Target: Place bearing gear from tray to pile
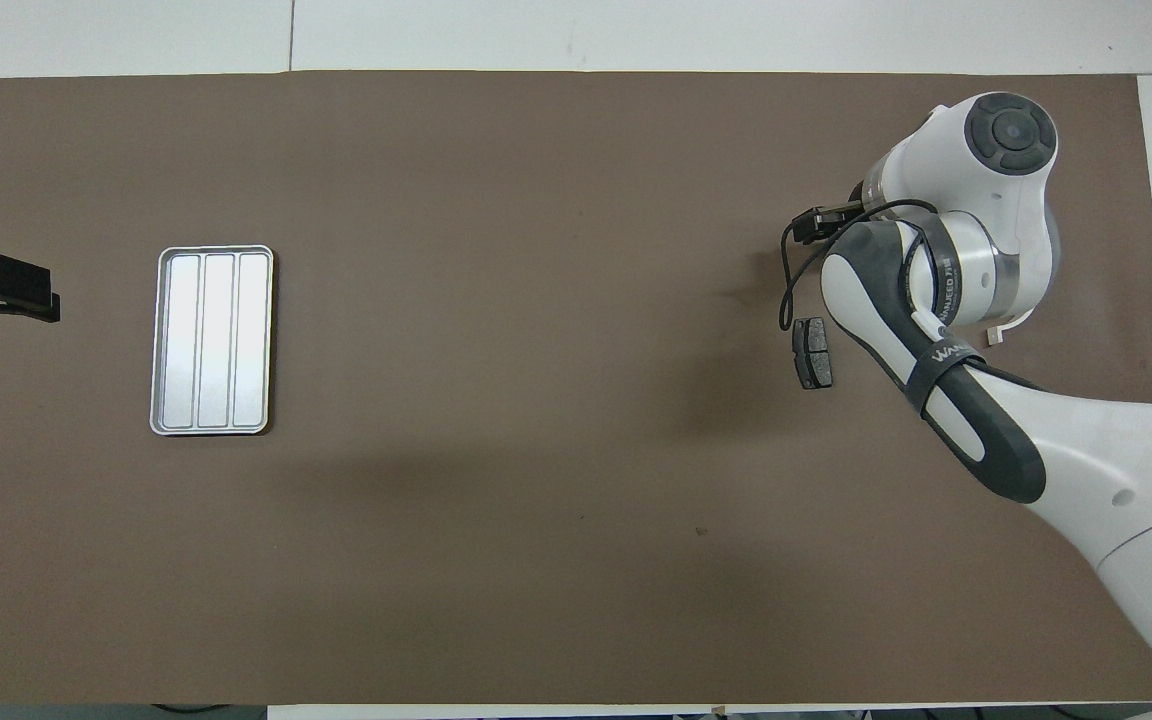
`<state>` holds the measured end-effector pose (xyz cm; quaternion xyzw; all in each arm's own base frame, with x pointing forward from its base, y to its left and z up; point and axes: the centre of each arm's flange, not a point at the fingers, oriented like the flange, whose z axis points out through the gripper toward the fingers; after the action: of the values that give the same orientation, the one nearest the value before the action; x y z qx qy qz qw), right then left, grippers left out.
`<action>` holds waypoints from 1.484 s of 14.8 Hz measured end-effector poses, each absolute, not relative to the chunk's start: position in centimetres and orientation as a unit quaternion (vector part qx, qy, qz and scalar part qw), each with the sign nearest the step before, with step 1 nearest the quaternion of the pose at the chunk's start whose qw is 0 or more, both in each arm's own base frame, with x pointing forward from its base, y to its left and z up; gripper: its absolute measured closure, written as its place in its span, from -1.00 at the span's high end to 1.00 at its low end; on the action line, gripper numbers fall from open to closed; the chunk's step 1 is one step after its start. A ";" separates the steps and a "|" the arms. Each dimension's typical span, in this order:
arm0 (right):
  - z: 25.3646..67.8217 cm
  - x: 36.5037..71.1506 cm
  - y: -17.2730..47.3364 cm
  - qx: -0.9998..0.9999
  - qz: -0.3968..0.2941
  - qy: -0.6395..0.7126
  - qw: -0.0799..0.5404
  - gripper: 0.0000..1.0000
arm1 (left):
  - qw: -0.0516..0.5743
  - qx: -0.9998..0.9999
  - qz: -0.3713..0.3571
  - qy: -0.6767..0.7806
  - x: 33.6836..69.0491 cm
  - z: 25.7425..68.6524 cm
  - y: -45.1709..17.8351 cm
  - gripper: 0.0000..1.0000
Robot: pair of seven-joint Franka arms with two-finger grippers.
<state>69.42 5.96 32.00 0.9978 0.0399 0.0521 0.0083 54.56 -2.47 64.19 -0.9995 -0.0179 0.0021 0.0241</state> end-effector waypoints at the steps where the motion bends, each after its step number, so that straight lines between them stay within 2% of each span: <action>1: 32.5 69.5 5.7 0.998 0.056 0.038 0.008 1.00 | 0.024 -1.000 0.002 -0.017 54.6 64.2 -2.6 1.00; 6: 36.1 69.0 2.4 0.998 0.052 0.012 0.011 1.00 | 0.024 -1.000 0.002 -0.016 54.5 64.2 -2.7 1.00; 9: 41.1 67.6 1.2 0.999 0.040 -0.001 0.010 1.00 | 0.024 -1.000 0.001 -0.016 54.5 64.2 -2.7 1.00; 12: 48.8 63.9 1.1 1.000 0.009 -0.009 0.005 1.00 | 0.024 -1.000 0.001 -0.016 54.5 64.2 -2.7 1.00; 17: 62.0 54.7 1.1 1.000 -0.011 -0.013 0.012 1.00 | 0.024 -1.000 0.000 -0.016 54.6 64.3 -2.7 1.00; 19: 65.0 52.1 1.3 1.000 -0.005 -0.013 0.014 1.00 | 0.024 -1.000 -0.001 -0.016 54.6 64.3 -2.7 1.00; 22: 66.9 49.9 1.5 1.000 -0.010 -0.012 0.017 1.00 | 0.024 -1.000 -0.001 -0.015 54.6 64.3 -2.7 1.00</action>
<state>49.85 1.49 66.92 0.9997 -0.0123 -0.0103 0.0166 54.57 -2.74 64.26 -0.9996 -0.0153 -0.0007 0.0239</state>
